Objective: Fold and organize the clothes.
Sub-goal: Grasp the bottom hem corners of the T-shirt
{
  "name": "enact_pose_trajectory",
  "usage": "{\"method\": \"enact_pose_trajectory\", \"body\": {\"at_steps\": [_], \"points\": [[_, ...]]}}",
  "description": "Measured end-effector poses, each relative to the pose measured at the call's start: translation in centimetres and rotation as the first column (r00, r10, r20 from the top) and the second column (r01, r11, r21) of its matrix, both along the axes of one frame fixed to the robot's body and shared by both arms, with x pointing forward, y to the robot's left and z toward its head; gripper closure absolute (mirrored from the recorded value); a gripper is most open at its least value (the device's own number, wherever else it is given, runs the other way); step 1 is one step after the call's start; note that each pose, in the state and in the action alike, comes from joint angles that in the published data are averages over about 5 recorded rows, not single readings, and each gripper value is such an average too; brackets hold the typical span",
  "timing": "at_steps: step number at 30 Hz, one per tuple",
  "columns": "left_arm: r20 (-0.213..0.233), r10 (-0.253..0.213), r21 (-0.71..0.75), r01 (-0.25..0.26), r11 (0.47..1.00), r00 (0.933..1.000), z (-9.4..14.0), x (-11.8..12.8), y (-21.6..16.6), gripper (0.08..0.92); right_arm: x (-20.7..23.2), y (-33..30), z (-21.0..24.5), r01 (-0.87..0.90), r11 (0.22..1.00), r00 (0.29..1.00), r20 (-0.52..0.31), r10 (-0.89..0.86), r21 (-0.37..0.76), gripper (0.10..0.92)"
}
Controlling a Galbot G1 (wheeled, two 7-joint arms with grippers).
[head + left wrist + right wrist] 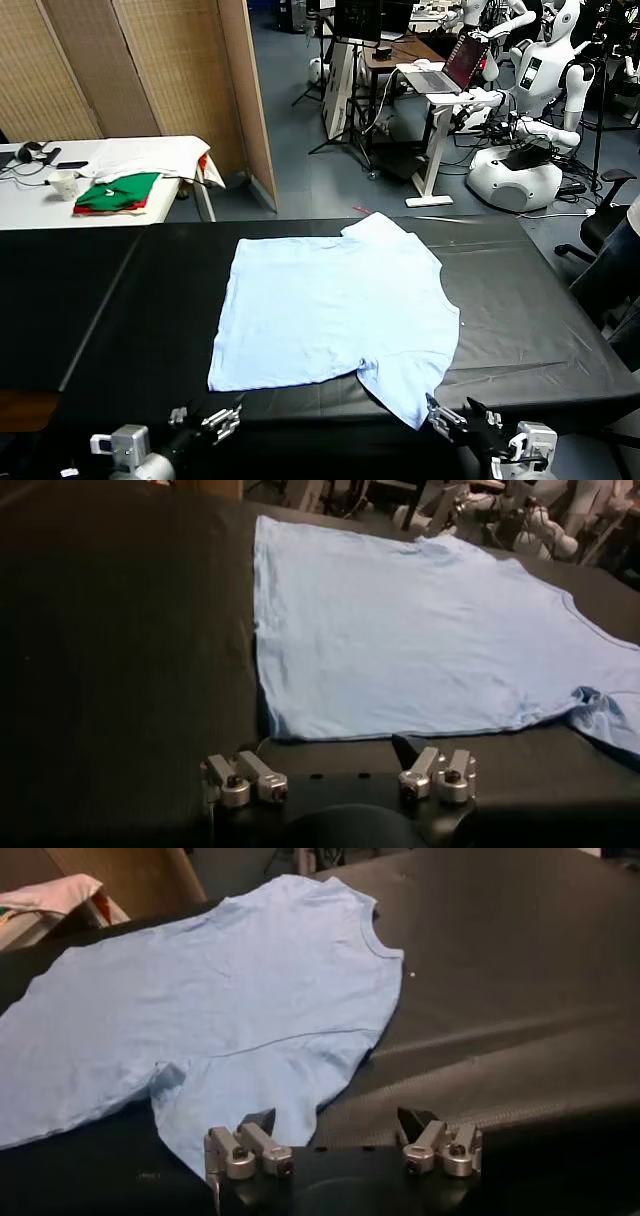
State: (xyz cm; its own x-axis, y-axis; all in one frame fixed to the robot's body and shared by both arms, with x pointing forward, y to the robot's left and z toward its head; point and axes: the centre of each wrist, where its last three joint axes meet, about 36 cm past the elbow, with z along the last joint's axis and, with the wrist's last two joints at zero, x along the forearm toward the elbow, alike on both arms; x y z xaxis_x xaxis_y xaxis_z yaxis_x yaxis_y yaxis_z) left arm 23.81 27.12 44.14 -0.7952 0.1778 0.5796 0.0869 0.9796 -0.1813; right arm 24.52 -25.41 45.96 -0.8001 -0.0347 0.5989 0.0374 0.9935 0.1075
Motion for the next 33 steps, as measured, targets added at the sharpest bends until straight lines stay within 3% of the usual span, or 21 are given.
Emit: {"method": "enact_pose_trajectory", "body": {"at_steps": [10,13,16,25,27,33], "points": [[0.021,0.038,0.034,-0.039,0.999,0.999,-0.7,1.0,0.6,0.092,0.8,1.2,-1.0,-0.021,0.999,1.0,-0.006,0.021,-0.027,0.117],[0.02,0.047,0.037,-0.048,0.998,0.9987,-1.1,1.3,0.5,0.101,0.9,1.5,-1.4,-0.028,0.999,0.999,-0.015,0.028,-0.029,0.179],[0.017,0.052,0.04,-0.053,0.998,0.9985,-1.6,1.3,0.4,0.199,1.1,1.8,-1.9,-0.036,0.999,0.999,-0.022,0.035,-0.03,0.317],[0.012,0.055,0.055,-0.056,0.997,0.9984,-2.0,1.3,0.6,0.748,1.0,2.5,-2.3,-0.061,0.998,0.998,-0.024,0.06,-0.035,0.829],[0.009,0.054,0.057,-0.054,0.997,0.9985,-2.1,1.3,0.6,0.828,0.8,2.5,-2.0,-0.06,0.998,0.998,-0.018,0.06,-0.036,0.871],[0.002,0.052,0.059,-0.052,0.997,0.9987,-2.2,1.2,0.4,0.854,-0.1,2.4,-0.6,-0.042,0.997,0.999,-0.002,0.042,-0.06,0.882]]}}
